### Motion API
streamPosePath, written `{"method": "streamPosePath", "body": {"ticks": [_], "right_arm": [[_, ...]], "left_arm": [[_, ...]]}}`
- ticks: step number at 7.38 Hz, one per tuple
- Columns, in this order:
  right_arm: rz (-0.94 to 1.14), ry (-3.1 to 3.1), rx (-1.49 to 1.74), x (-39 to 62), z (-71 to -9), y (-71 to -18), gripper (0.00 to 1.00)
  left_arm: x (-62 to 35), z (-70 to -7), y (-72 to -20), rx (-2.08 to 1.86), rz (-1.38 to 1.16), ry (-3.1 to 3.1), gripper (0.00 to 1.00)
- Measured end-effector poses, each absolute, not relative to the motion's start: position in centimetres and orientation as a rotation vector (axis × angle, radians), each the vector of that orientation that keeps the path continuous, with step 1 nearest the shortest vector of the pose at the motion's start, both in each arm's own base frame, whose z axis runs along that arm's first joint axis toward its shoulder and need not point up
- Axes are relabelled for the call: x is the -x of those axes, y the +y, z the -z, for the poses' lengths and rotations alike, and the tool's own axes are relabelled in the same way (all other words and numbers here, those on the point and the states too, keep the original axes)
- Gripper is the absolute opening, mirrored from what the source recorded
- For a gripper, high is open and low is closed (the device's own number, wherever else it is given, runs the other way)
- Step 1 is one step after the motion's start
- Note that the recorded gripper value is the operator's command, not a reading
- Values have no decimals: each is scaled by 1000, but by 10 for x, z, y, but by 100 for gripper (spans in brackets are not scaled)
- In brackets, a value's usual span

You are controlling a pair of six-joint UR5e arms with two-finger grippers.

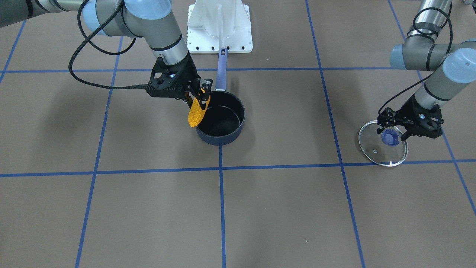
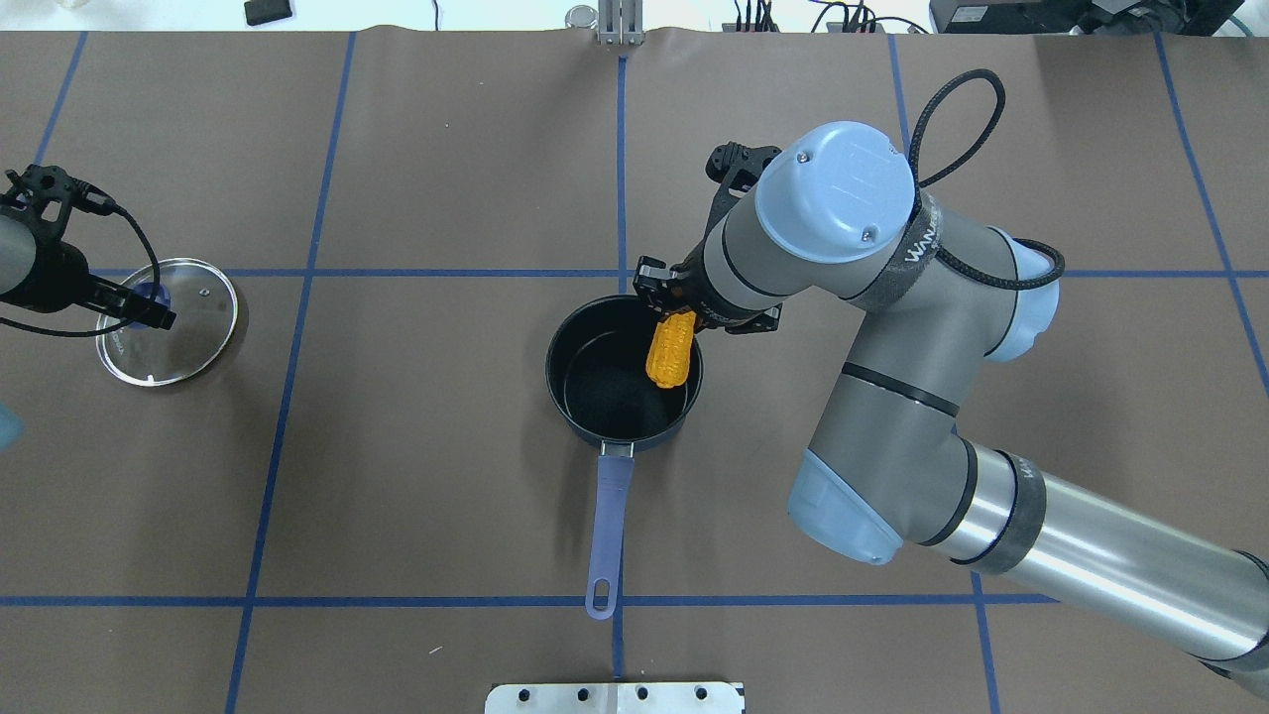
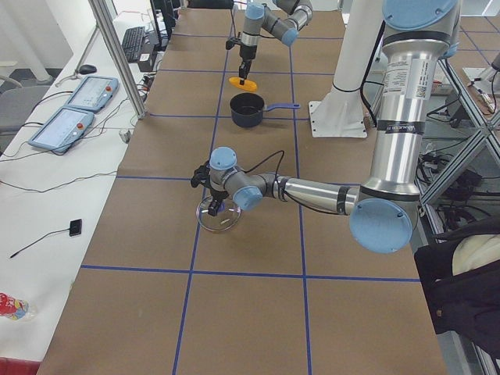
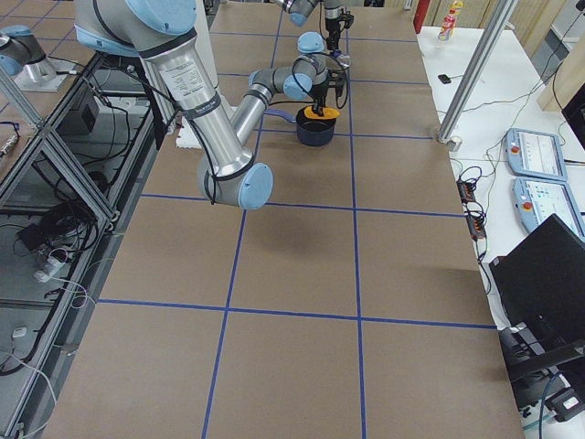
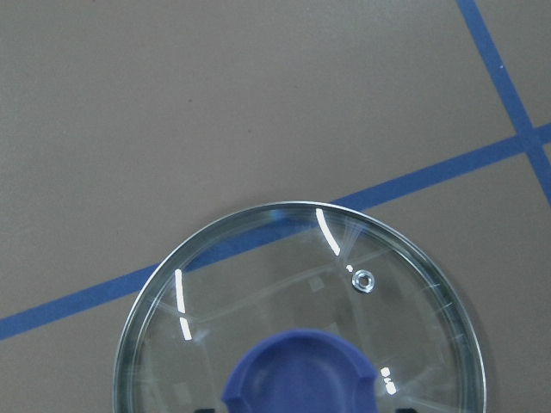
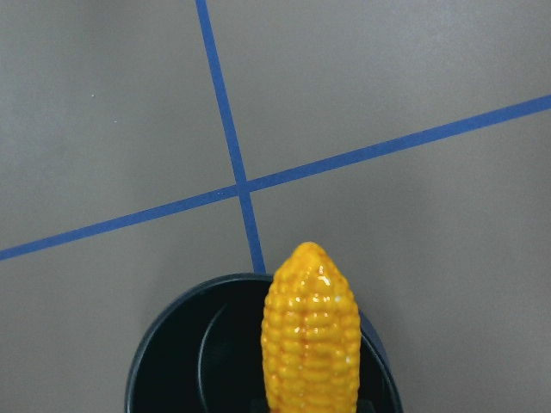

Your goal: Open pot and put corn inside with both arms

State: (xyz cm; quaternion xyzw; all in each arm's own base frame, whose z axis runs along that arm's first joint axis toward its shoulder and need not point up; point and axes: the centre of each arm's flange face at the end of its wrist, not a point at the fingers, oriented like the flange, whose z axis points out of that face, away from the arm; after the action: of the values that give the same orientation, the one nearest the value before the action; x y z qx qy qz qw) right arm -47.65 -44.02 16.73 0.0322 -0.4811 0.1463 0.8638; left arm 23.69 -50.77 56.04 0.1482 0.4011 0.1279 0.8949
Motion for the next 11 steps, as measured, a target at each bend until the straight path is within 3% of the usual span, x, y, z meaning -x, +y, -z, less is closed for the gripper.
{"method": "streamPosePath", "body": {"ticks": [3,5,8,11], "right_arm": [[-339,-990,-77,511,-158,-434,12],[-341,-986,-84,530,-154,-422,100],[-333,-979,-102,536,-156,-414,100],[-282,-959,-179,468,-183,-463,100]], "left_arm": [[-236,-555,-505,-300,-278,865,98],[-234,-549,-503,-296,-286,889,98],[-234,-543,-503,-290,-292,910,98],[-201,-533,-514,-279,-260,969,98]]}}
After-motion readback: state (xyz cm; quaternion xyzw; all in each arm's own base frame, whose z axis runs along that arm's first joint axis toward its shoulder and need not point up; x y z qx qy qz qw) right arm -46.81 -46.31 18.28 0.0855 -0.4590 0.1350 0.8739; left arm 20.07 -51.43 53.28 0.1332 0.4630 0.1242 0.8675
